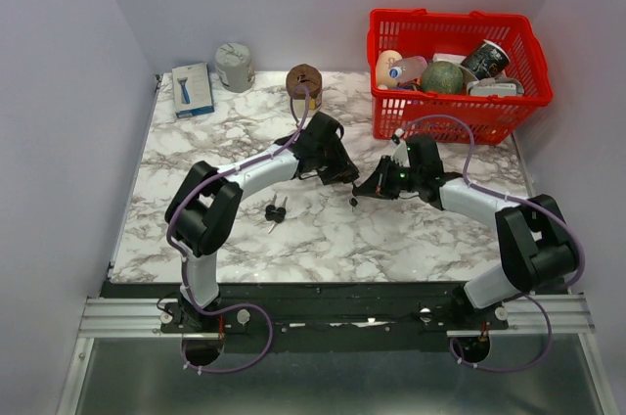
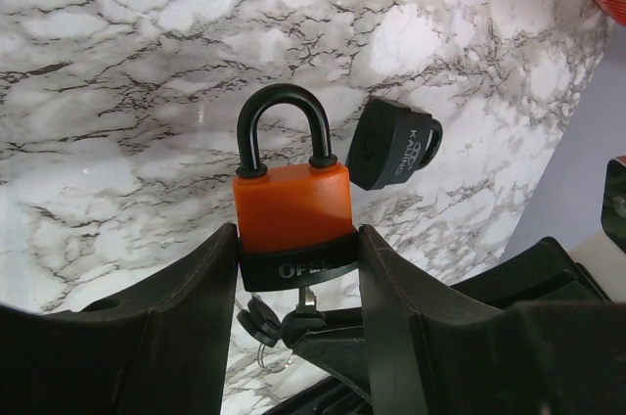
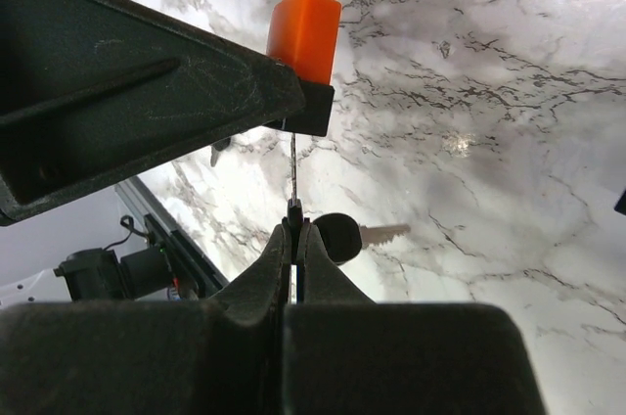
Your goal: Unlock with the key
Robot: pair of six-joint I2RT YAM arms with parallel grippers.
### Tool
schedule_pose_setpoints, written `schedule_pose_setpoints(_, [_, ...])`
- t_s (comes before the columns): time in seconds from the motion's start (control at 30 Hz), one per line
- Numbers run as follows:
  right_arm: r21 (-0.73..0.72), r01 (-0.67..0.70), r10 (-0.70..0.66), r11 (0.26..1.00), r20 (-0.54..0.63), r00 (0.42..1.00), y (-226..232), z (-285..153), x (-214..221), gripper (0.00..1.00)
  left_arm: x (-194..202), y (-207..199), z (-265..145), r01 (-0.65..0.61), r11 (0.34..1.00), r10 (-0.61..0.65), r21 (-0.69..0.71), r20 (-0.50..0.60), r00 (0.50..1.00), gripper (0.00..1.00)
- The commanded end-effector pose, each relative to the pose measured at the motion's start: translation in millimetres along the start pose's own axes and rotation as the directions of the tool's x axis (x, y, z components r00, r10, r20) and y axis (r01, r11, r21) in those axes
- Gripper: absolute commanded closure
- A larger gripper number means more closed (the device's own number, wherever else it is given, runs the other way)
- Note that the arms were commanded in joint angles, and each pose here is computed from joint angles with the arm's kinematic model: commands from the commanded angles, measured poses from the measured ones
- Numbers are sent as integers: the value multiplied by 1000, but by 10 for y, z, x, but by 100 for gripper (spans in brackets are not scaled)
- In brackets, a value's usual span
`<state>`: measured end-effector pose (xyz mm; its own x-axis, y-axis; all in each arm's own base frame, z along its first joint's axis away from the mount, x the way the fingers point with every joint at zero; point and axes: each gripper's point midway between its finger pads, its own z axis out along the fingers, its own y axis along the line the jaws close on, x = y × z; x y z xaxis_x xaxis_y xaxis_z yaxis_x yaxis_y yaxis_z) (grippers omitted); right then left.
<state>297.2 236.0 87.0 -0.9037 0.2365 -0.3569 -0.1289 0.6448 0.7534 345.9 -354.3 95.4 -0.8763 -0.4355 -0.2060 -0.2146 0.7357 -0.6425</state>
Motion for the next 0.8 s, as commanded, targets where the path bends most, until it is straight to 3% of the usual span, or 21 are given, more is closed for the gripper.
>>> schedule_pose_setpoints(0.0, [75, -18, 10, 997, 106, 994, -121, -92, -175, 99, -30, -183, -170, 1, 998, -1, 60, 8, 1000, 100])
schedule_pose_setpoints(0.37, [-39, 1, 1, 999, 50, 999, 31, -6, -121, 99, -25, -192, -155, 1, 998, -1, 64, 3, 1000, 100])
schedule_pose_setpoints(0.77, [-51, -13, 13, 999, -5, 1000, -25, 77, -33, 99, -28, -221, -133, 0, 998, 0, 70, -2, 1000, 100])
